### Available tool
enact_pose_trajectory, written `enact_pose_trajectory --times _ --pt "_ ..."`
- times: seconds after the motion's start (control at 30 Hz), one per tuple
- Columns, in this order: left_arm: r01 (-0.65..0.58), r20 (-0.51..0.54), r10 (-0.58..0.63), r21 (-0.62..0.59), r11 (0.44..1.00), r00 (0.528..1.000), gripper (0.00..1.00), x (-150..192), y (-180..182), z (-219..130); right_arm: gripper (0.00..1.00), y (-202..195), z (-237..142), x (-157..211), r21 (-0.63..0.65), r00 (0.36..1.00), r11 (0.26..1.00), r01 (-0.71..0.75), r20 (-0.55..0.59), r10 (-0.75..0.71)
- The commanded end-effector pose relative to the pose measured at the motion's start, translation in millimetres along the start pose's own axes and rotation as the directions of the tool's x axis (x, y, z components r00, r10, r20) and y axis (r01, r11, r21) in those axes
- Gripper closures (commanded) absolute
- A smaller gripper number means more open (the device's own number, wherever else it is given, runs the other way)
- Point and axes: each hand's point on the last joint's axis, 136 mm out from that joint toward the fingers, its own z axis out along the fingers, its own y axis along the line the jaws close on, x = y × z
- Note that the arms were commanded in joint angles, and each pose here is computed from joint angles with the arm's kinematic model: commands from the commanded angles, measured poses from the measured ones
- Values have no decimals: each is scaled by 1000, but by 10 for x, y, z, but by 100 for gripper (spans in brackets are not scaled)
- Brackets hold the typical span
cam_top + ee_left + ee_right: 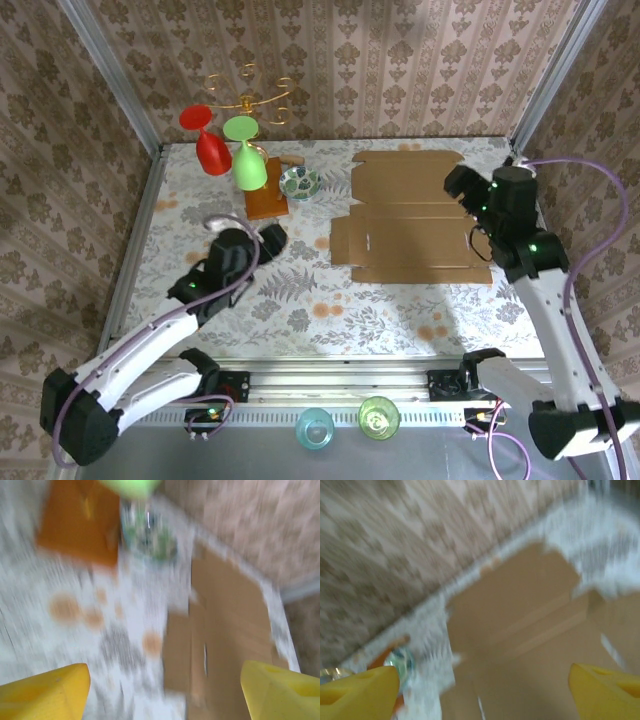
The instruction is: Fold the paper box
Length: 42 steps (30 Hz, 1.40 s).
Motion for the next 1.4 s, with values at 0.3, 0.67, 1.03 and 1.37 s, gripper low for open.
enact_pose_trajectory --times 0.3,0.67,1.03,1.37 --pt "351 -343 -368 -112 929 864 20 1179 -361 703 18 -237 195 1478 -6 821 946 -323 -499 277" --pt "532 -366 -545 -145 834 754 26 1496 -743 1390 16 -363 201 1717 57 749 911 -407 -551 369" --pt "608 -281 -641 -204 767 714 37 1496 -604 1641 18 -393 194 1743 76 730 897 -435 -554 401" --pt "649 -188 -683 -213 730 706 50 1358 -346 1819 20 -479 193 1838 105 712 889 -446 -560 423"
